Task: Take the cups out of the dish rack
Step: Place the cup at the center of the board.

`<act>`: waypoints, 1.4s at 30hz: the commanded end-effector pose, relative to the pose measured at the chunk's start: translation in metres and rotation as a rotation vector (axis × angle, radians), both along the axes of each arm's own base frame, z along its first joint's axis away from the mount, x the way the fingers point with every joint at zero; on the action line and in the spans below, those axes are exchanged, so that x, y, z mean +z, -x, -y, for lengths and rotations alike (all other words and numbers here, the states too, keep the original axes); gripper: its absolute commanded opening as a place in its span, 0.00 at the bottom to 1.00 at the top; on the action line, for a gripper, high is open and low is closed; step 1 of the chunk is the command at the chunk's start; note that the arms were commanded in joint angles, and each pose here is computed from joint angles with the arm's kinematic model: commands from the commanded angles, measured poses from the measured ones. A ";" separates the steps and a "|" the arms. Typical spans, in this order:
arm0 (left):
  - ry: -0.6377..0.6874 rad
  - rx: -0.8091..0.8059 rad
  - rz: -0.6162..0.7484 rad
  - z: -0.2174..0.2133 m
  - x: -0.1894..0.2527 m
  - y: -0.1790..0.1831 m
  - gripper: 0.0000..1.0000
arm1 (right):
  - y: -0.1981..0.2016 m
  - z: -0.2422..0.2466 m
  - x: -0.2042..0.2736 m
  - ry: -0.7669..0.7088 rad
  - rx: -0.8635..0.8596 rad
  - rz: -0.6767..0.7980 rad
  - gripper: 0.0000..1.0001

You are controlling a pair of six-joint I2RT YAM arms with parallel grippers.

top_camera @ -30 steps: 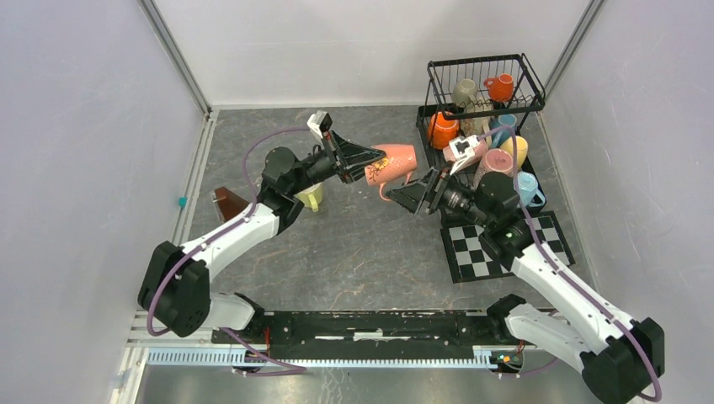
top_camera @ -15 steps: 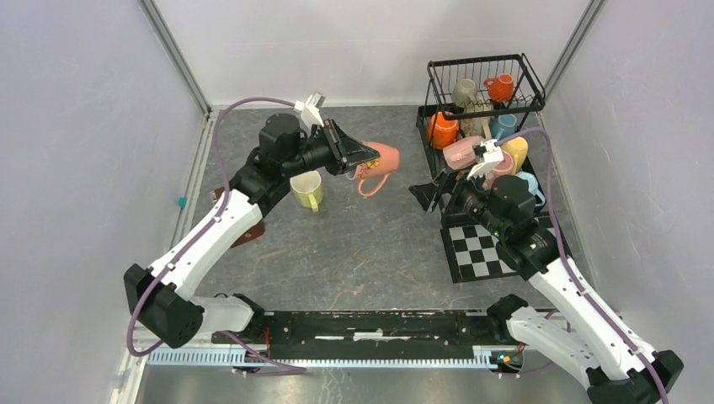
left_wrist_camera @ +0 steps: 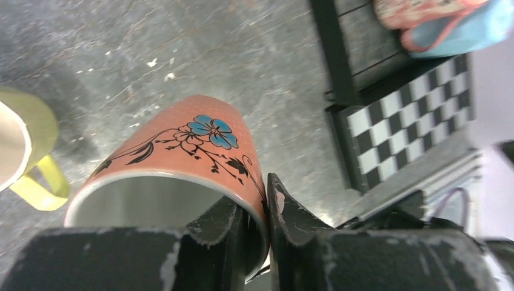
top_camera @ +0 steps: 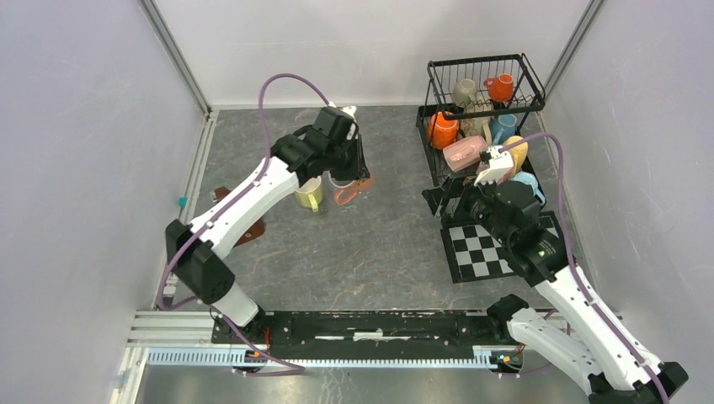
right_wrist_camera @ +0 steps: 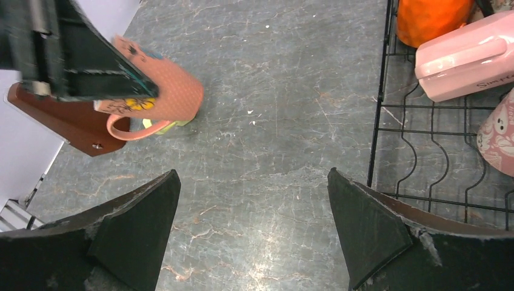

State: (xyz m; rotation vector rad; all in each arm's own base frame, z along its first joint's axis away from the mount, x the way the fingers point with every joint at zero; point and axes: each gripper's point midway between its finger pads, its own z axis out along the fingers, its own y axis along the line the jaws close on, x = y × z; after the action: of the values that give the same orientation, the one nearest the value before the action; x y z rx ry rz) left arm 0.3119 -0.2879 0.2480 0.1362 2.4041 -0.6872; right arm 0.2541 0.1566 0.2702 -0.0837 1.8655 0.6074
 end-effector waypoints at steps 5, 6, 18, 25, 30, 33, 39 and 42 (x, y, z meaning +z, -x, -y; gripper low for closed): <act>-0.263 -0.020 0.062 -0.012 -0.024 -0.031 0.02 | 0.003 0.010 0.022 0.005 -0.030 0.062 0.98; -0.283 -0.024 0.050 -0.012 -0.032 -0.034 0.02 | 0.004 0.010 0.022 0.006 -0.030 0.061 0.98; -0.427 0.002 -0.034 -0.011 -0.091 -0.065 0.02 | 0.007 0.009 0.021 0.002 -0.014 0.058 0.98; -0.448 0.021 -0.095 -0.016 -0.114 -0.075 0.02 | 0.009 0.010 0.021 0.005 -0.016 0.056 0.98; -0.469 0.031 -0.136 -0.025 -0.130 -0.077 0.02 | 0.008 0.009 0.019 0.008 -0.014 0.048 0.98; -0.475 0.030 -0.145 -0.028 -0.134 -0.077 0.02 | 0.008 0.009 0.018 0.008 -0.013 0.046 0.98; -0.481 0.024 -0.158 -0.030 -0.139 -0.077 0.02 | 0.006 0.007 0.014 0.011 -0.007 0.036 0.98; -0.492 0.023 -0.173 -0.033 -0.145 -0.076 0.02 | 0.006 0.006 0.013 0.011 -0.003 0.033 0.98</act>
State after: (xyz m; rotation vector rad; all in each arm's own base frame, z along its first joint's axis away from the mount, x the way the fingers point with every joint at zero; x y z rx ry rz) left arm 0.3786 -0.2564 0.0958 0.1991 2.7341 -0.0986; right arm 0.2467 0.1479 0.2655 -0.0851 1.8865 0.5726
